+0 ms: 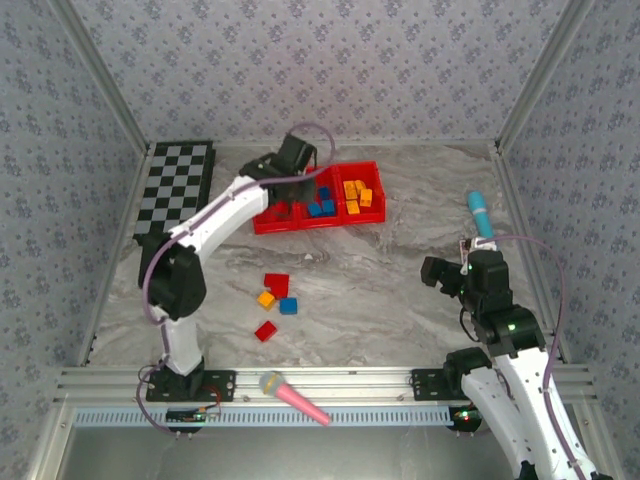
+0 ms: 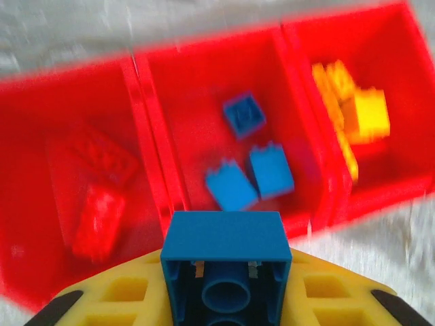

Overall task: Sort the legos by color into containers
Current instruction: Place the lego in the container.

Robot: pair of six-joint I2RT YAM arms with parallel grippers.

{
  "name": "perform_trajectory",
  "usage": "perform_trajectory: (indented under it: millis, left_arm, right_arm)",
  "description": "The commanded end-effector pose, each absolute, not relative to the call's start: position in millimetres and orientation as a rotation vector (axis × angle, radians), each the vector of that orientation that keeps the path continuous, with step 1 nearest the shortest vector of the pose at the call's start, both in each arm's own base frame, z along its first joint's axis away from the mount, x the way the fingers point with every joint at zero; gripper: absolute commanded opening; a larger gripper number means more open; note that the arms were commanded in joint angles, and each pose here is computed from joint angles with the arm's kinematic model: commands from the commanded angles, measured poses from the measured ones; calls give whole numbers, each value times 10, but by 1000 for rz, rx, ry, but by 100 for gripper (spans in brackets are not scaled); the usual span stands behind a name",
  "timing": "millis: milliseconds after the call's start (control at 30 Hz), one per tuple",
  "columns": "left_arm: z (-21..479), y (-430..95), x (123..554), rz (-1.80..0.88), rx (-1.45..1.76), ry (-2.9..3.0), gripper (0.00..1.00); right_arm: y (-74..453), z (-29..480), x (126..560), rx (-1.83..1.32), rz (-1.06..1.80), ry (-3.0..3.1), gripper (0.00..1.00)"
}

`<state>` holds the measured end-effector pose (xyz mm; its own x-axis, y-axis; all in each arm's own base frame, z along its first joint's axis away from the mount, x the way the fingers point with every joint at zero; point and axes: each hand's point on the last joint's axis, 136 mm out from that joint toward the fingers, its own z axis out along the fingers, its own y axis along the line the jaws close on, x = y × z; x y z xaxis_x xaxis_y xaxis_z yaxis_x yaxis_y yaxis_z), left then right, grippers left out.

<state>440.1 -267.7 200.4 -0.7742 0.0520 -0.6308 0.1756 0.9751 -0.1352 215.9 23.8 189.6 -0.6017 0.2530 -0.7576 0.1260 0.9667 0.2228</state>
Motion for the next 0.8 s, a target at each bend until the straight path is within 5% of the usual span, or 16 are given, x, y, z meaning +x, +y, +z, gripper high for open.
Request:
perform_trajectory:
  millis: [0, 333, 767]
  left_arm:
    - [1872, -2729, 4595, -271, 128, 2503, 23]
    - [1794, -2926, 5122, -282, 70, 2482, 28]
    - [1520, -2883, 5283, -185, 38, 2488, 40]
  right_arm:
    - [239, 1904, 2139, 276, 190, 2213, 99]
    - [258, 1914, 2136, 265, 196, 2212, 99]
    - [277, 1909, 2141, 251, 199, 2219, 99]
